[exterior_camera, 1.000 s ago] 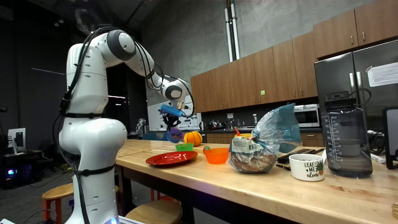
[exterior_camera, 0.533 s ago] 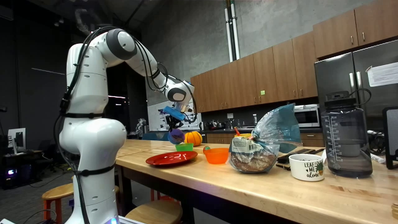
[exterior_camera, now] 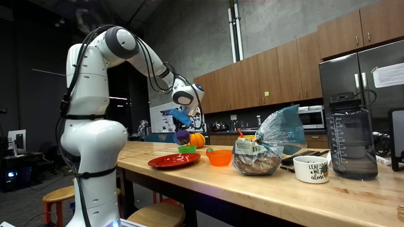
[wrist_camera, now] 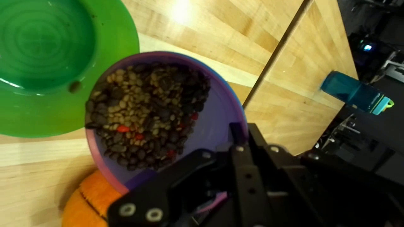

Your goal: Pour the contents from the left bowl to the right bowl

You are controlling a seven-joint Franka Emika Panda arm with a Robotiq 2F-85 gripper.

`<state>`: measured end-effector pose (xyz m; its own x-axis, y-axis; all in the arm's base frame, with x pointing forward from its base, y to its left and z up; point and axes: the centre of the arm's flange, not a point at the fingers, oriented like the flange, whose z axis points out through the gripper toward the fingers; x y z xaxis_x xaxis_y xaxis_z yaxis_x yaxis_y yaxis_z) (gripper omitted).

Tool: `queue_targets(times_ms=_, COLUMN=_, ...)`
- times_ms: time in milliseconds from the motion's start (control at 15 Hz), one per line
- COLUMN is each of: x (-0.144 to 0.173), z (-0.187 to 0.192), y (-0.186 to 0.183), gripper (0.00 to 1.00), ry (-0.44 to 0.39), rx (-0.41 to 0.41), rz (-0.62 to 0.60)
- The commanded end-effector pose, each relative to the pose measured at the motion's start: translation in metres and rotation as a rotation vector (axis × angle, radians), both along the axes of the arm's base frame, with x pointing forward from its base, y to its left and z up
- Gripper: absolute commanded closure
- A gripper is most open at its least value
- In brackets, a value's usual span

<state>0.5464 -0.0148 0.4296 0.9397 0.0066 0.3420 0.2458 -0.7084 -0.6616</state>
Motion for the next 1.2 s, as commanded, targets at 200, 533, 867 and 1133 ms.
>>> queue_targets(times_ms=200, x=-0.026, z=-0.001, y=-0.012, gripper=0.98, ry=-0.057, rx=0.087, rz=-0.012)
queue_targets(times_ms=533, x=-0.032, z=-0.012, y=-0.015, gripper=0.98, ry=-0.087, rx=0.15, rz=-0.024)
queue_targets(times_ms=867, x=-0.04, z=-0.013, y=-0.029, gripper=0.98, ry=-0.119, rx=0.16, rz=-0.05)
queue_targets(times_ms=1133, x=-0.046, z=-0.013, y=-0.042, gripper=0.98, ry=-0.148, rx=0.188, rz=-0.071)
